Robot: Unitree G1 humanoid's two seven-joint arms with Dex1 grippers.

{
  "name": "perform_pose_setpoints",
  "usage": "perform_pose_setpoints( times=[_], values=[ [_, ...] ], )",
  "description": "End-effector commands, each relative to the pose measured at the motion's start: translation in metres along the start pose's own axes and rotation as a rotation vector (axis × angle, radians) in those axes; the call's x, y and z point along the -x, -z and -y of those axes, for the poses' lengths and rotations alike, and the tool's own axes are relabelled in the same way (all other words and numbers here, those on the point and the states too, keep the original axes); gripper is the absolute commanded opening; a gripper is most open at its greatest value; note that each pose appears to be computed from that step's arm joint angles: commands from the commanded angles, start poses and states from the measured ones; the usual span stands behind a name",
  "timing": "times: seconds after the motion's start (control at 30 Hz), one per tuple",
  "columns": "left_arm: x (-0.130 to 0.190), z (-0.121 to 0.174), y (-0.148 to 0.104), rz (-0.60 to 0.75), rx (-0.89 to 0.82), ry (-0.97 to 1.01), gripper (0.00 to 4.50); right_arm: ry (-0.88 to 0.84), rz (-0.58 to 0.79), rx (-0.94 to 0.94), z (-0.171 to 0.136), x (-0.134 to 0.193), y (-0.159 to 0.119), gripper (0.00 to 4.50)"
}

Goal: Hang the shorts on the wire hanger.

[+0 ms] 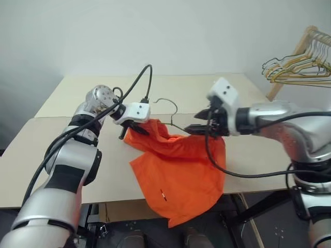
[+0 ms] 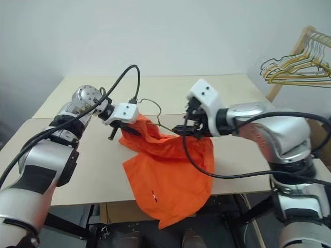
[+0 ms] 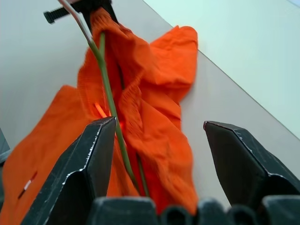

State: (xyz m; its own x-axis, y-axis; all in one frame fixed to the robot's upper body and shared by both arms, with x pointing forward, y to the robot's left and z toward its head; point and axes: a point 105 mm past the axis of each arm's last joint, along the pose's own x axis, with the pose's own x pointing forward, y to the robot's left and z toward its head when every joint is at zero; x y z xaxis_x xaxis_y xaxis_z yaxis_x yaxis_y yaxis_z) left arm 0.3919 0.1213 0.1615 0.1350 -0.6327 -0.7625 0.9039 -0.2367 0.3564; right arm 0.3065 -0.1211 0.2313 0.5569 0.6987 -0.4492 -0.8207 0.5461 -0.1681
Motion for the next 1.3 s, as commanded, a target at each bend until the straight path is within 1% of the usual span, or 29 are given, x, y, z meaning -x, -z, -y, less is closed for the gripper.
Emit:
perform_pose_setpoints(
  times=[0.03,0.2,0.27,0.33,0.47,0.6,0.8,0.9,0.93,1.07,1.23,1.27,1.3],
  values=[
    [0.014,-0.010,-0.007,0.014,-0.020,-0.059,0.00,-0.015,0.023,0.056,-0.005,0.029,-0.005,3.50],
    [0.014,-0.010,-0.007,0.020,-0.016,-0.065,0.00,0.013,-0.068,0.076,0.001,0.052,0.018,3.50],
    [0.014,-0.011,-0.007,0.023,-0.015,-0.068,0.00,0.018,-0.097,0.066,0.003,0.053,0.027,3.88],
    [0.014,-0.011,-0.008,0.025,-0.014,-0.070,0.00,0.014,-0.115,0.057,0.004,0.051,0.036,4.44],
    [0.013,-0.011,-0.009,0.029,-0.018,-0.070,0.00,0.024,-0.113,-0.042,0.015,0.038,0.047,4.48],
    [0.013,-0.012,-0.010,0.028,-0.022,-0.070,0.00,-0.037,-0.107,-0.078,0.014,0.020,0.041,4.48],
    [0.009,-0.015,-0.016,0.039,-0.034,-0.071,0.00,-0.130,-0.201,-0.065,0.006,-0.015,0.045,4.48],
    [0.008,-0.015,-0.017,0.042,-0.037,-0.071,0.00,-0.165,-0.234,-0.032,0.004,-0.022,0.044,3.90],
    [0.008,-0.015,-0.017,0.044,-0.037,-0.071,0.00,-0.176,-0.251,-0.014,0.003,-0.025,0.044,3.59],
    [0.008,-0.013,-0.016,0.049,-0.038,-0.070,0.00,-0.183,-0.300,0.030,0.004,-0.030,0.048,2.12],
    [0.010,-0.013,-0.014,0.053,-0.033,-0.077,0.00,-0.181,-0.317,0.051,0.009,-0.026,0.050,0.29],
    [0.011,-0.013,-0.014,0.053,-0.032,-0.078,0.00,-0.182,-0.320,0.058,0.010,-0.024,0.050,0.02],
    [0.011,-0.013,-0.014,0.053,-0.031,-0.080,0.00,-0.182,-0.323,0.065,0.010,-0.023,0.051,0.02]
  ],
)
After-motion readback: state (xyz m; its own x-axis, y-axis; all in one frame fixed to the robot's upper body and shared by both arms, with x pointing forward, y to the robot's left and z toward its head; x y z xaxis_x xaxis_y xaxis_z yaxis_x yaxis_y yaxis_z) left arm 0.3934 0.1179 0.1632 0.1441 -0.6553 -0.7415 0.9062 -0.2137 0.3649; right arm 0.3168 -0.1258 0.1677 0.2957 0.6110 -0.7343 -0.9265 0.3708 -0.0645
